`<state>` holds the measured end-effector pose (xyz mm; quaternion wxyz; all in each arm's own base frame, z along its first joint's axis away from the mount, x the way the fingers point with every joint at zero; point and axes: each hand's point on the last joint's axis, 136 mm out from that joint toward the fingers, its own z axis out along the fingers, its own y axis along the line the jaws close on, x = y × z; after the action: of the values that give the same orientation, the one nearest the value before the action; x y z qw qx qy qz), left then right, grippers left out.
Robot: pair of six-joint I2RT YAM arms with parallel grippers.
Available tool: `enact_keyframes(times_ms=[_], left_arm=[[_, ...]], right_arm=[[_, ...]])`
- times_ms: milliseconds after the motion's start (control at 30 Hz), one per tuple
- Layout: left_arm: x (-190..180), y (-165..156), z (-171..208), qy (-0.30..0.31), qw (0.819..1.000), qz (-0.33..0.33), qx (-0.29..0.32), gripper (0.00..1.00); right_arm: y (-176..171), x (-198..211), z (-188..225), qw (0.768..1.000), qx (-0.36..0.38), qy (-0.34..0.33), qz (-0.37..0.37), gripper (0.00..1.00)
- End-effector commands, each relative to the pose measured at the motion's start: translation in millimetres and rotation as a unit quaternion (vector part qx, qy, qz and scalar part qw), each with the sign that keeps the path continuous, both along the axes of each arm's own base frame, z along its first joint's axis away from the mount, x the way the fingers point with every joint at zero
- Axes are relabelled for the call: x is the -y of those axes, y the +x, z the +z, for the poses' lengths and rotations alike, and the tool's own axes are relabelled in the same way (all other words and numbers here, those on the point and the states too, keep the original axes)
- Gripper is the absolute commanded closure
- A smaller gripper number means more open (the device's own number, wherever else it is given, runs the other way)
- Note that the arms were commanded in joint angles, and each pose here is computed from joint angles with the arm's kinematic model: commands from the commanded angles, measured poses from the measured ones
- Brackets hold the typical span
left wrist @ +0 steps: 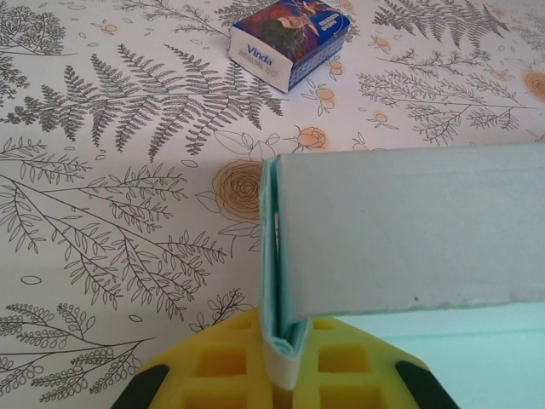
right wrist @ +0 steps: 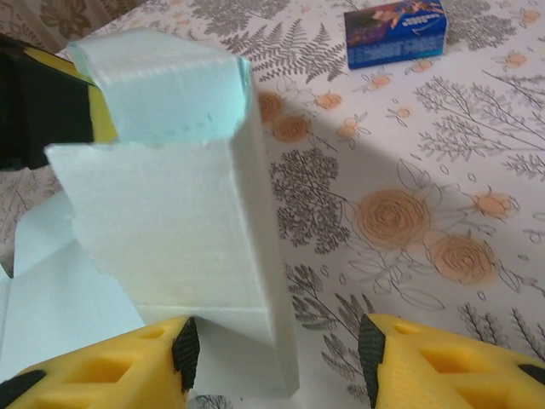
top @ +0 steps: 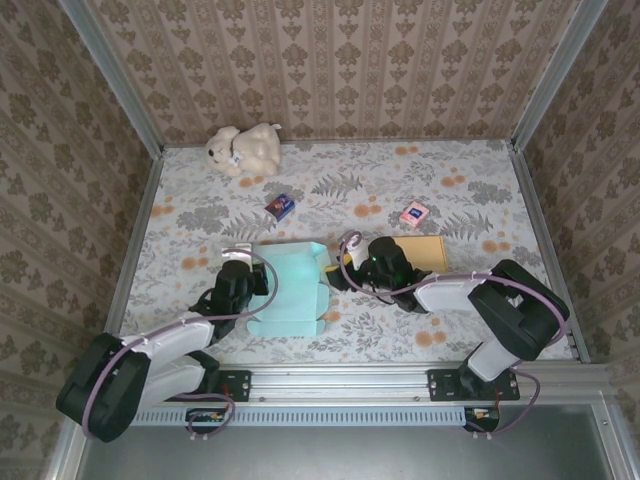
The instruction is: Fold the paper box
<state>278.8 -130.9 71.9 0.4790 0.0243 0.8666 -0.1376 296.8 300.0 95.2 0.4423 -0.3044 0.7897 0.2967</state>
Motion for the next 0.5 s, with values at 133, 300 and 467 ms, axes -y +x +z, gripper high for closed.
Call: enact_keyframes(times_ms=[133,300,467], left_arm=[[11,5,11,-0.012,1.000,-0.018,0.010,1.00],[14,5,15,-0.021,0.999,-0.020,0.014,1.00],[17,5,17,-0.024,0.999,-0.016,0.015,1.00]], right_arm=[[4,-26,14,0.999,0.017,0.018,0.028,0.50],[3,-38,9,0.999,0.012,0.011,0.033,0.53],[2,-49,8,0.999,0.018,0.007,0.027,0.54]])
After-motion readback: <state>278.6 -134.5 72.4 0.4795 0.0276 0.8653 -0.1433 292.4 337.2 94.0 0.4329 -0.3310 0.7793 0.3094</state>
